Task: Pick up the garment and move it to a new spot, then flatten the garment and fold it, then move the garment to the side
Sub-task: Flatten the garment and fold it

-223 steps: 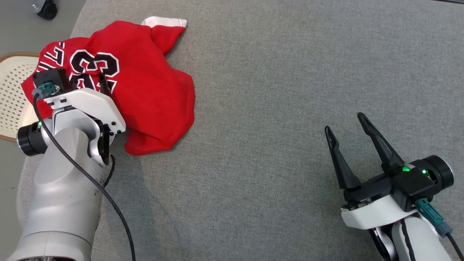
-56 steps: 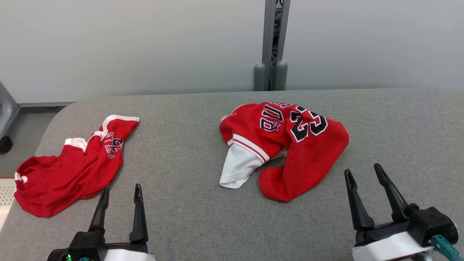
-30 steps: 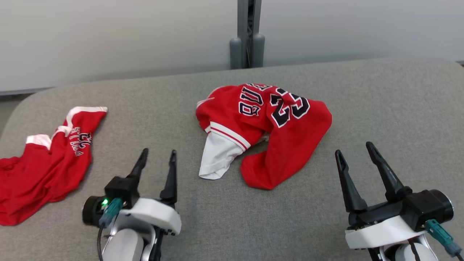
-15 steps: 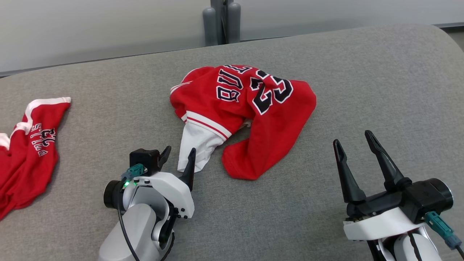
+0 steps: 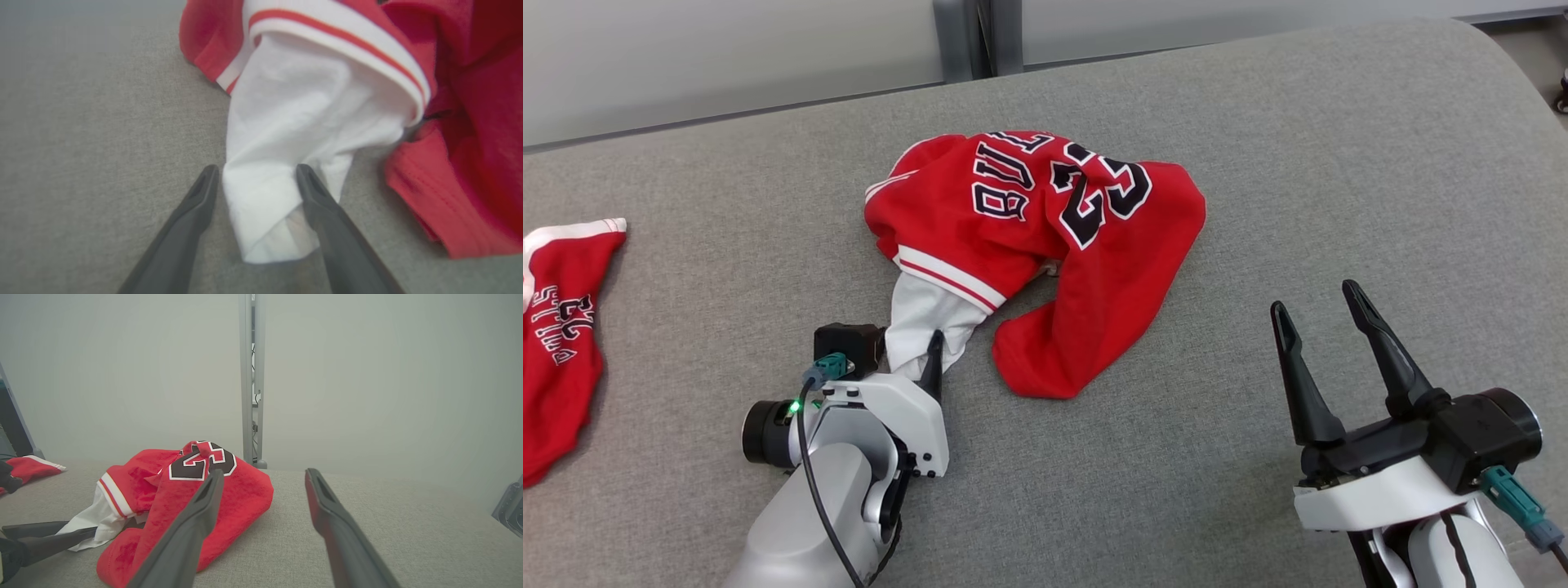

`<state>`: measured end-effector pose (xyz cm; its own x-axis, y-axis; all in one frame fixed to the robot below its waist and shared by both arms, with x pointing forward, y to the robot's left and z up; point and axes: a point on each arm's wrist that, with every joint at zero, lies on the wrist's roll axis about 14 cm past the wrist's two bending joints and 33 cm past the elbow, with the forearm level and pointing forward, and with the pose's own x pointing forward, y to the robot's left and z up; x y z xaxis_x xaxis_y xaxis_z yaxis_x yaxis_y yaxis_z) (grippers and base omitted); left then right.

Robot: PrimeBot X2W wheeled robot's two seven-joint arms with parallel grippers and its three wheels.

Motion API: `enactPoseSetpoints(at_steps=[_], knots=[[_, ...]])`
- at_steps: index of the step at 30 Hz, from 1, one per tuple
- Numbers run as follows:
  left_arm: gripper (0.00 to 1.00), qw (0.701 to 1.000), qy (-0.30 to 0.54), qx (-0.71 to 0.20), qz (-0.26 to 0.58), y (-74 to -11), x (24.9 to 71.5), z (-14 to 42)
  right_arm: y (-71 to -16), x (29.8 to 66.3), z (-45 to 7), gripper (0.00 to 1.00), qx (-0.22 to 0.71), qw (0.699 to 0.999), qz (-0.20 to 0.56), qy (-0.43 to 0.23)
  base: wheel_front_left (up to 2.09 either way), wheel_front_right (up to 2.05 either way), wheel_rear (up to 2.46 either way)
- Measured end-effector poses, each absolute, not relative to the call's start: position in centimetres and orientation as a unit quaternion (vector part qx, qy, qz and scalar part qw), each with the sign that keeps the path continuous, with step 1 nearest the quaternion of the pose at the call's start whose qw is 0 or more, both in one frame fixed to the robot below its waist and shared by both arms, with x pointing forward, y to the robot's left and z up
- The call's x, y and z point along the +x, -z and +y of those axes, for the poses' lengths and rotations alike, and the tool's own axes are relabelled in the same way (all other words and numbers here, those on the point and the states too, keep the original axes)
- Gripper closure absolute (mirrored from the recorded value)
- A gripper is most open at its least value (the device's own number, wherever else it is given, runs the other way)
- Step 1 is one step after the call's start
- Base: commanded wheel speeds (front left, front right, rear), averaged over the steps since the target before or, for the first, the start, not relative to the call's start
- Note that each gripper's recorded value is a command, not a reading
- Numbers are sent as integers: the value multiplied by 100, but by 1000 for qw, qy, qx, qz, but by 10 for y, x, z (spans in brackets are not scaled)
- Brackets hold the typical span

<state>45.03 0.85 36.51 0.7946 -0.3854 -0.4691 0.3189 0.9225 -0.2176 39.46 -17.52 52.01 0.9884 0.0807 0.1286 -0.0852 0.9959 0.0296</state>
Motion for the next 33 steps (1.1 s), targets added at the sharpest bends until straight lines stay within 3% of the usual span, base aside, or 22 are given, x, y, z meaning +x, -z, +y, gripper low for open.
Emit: enactPoseSetpoints(at_steps=[1, 5, 7, 13, 17, 33], knots=[[100, 946, 189, -66, 256, -366, 451, 7, -520, 395, -176, 0, 17, 997, -64, -41, 0, 0, 0], [100, 948, 207, -93, 223, -382, 459, -4, -520, 396, -177, 0, 16, 997, -64, -39, 0, 0, 0], [100, 941, 228, -154, 198, -404, 465, -16, -521, 395, -178, 0, 16, 997, -65, -39, 0, 0, 0], [100, 890, 295, -331, 110, -504, 474, -56, -528, 387, -177, 0, 27, 996, -74, -38, 0, 0, 0], [100, 829, 350, -430, 67, -583, 473, -80, -533, 379, -177, 0, 34, 996, -80, -37, 0, 0, 0], [100, 719, 498, -479, -75, -823, 428, -165, -548, 337, -207, 0, 50, 993, -101, 17, 0, 0, 0]])
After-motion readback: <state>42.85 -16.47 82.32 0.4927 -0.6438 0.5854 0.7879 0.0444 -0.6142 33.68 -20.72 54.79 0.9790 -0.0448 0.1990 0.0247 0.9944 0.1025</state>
